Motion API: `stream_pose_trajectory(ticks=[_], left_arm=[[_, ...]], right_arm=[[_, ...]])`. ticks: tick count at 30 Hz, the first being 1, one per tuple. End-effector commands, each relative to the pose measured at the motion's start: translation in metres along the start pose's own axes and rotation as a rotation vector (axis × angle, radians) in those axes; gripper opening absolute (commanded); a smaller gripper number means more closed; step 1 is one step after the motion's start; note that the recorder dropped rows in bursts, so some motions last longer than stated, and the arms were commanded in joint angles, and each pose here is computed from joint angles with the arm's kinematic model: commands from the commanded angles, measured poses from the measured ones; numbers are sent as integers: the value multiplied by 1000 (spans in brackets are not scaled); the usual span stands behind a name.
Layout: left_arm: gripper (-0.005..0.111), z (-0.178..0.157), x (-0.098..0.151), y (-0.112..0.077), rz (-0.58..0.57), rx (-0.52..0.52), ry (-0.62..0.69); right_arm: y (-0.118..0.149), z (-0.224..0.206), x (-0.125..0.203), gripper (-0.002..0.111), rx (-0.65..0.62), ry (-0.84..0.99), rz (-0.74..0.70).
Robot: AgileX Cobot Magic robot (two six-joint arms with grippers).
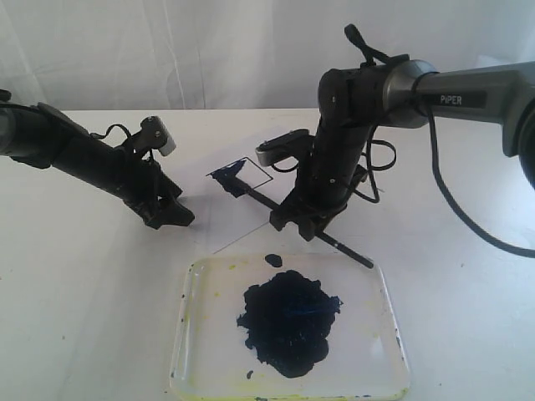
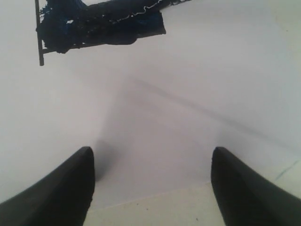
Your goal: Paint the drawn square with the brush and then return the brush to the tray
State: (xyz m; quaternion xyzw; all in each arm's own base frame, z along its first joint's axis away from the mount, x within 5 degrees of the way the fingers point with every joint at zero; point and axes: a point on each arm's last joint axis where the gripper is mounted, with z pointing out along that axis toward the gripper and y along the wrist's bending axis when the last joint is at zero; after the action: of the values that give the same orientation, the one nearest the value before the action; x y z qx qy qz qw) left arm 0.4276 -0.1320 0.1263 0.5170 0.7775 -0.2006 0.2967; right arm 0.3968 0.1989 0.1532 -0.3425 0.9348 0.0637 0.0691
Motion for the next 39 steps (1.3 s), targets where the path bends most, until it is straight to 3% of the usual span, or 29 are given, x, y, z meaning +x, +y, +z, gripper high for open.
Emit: stream_pose_trajectory(ticks=[1,11,22,28,39], left_arm=[[72,8,14,-1,-31,-3,61],[72,7,12,5,-14,-77,68],[72,14,12,-3,71,-42,111],[72,14,14,-4,111,-23,131],[72,14,14,-6,161,4,129]], right_arm=[[-1,-6,-2,0,13,-23,13],[-1,-6,-2,0,13,-23,15],[-2,-27,-8,0,57,-126,31],[-13,-20,-3,0,142,-63,27],[-15,-15,-11,0,146,-87,22]])
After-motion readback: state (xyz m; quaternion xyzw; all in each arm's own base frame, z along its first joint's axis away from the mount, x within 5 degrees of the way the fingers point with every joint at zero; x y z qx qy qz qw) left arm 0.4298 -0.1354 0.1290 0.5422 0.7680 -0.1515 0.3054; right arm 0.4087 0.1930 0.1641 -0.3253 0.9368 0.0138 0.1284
